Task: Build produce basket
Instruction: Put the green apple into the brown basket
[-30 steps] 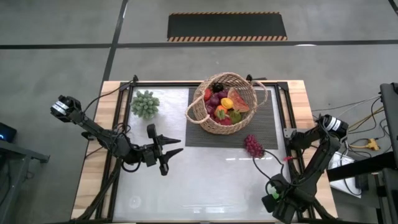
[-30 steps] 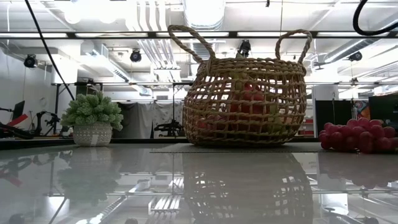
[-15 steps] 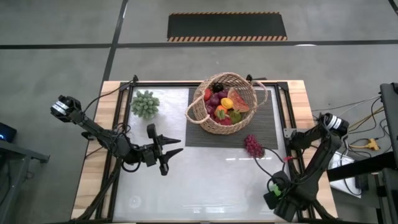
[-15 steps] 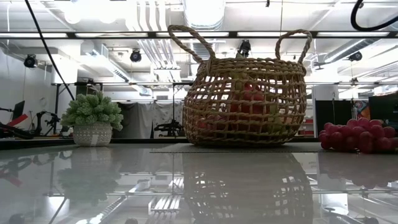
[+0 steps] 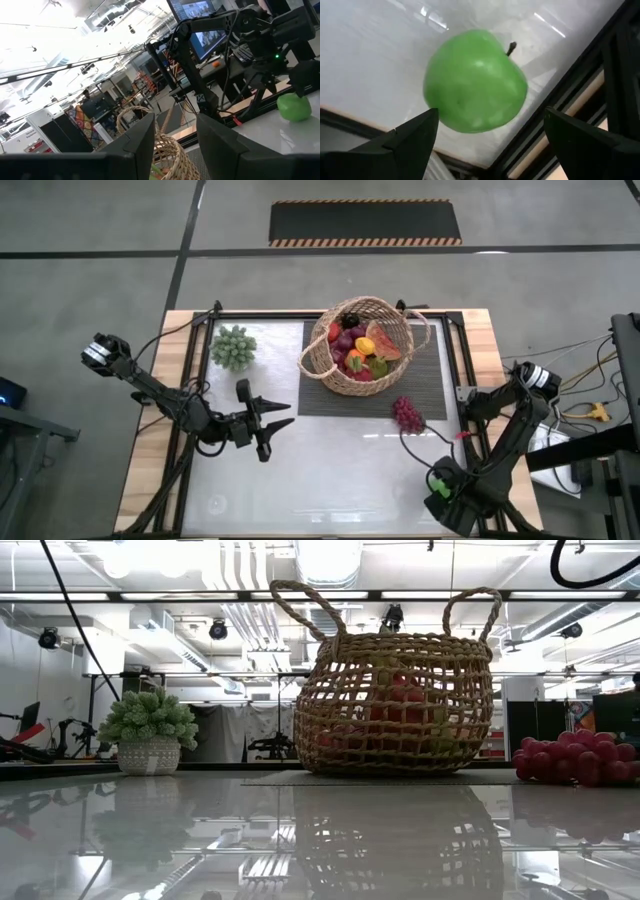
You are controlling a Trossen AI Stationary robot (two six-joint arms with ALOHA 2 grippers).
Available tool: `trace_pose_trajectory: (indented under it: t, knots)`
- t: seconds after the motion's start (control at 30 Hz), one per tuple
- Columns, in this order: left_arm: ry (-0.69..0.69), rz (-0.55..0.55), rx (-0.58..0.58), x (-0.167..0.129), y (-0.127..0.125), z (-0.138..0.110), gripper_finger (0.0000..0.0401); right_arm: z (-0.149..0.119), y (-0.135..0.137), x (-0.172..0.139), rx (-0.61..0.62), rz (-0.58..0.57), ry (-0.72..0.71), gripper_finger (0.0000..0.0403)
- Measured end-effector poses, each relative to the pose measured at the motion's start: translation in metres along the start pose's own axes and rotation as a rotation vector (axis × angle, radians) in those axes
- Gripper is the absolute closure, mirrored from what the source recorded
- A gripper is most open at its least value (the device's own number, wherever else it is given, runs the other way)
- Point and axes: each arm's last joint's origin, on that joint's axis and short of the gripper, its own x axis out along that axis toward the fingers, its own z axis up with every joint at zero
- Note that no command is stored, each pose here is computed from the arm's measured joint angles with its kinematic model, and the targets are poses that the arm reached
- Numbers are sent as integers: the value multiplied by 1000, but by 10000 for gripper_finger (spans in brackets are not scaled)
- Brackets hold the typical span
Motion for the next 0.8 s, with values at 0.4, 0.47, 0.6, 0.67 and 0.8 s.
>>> trace_pose_trajectory:
  t: [0.4,0.47,0.6,0.67,0.8]
  knots:
    - [0,0,1,0,0,0,273,6,0,24,24,18,-66,68]
    - [0,0,2,0,0,0,273,8,-2,29,34,7,-81,73]
    - [1,-1,2,0,0,0,273,11,-6,35,32,-16,-94,75]
    - [1,-1,2,0,0,0,273,12,-7,37,59,-27,-100,72]
    - [6,-5,1,1,-2,-2,273,14,-11,35,99,-49,-113,59]
